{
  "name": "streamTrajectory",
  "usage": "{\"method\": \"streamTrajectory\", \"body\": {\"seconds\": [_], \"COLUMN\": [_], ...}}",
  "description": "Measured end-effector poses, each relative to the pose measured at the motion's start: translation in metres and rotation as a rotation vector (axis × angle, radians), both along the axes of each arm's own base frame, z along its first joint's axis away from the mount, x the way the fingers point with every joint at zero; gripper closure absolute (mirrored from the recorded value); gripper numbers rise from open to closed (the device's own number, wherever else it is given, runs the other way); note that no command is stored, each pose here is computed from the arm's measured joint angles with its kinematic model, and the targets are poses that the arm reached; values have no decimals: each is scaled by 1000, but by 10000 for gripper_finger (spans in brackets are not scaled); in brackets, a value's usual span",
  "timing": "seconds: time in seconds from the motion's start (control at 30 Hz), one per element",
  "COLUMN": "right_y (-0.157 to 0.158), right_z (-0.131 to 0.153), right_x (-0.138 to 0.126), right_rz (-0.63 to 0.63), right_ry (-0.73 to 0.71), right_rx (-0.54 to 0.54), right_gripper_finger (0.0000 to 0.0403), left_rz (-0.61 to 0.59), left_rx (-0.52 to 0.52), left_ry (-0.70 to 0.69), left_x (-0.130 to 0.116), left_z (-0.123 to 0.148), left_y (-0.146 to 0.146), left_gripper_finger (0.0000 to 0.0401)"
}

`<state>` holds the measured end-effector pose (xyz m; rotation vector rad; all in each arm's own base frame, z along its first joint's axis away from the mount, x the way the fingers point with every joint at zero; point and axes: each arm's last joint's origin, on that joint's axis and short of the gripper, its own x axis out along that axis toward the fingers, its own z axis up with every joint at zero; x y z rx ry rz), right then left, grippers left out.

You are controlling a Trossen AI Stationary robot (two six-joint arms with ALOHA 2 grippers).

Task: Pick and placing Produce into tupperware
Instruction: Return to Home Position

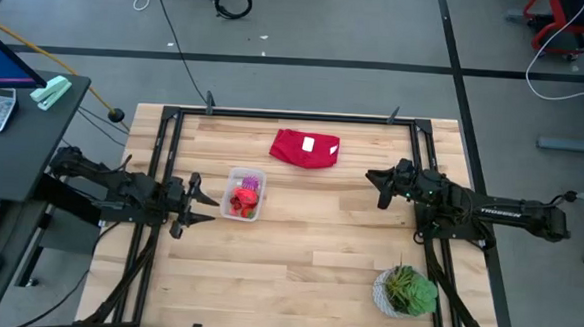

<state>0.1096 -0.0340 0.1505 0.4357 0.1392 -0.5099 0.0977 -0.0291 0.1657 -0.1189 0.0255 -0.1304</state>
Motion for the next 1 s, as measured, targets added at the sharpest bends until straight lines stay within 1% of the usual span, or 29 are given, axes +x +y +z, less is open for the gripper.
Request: {"method": "streamTrajectory", "body": {"seconds": [0.33,0.67,1.0], "right_y": [0,0,0], "right_z": [0,0,0], "right_x": [0,0,0], "right_rz": [0,0,0], "right_ry": [0,0,0], "right_rx": [0,0,0], "right_gripper_finger": [318,318,318], "left_rz": [0,1,0], "left_rx": [-3,-3,-3], "left_ry": [-1,-1,-1], "left_x": [0,0,0], "left_z": [0,0,0], "left_y": [0,0,0], "left_gripper_finger": [202,210,200]}}
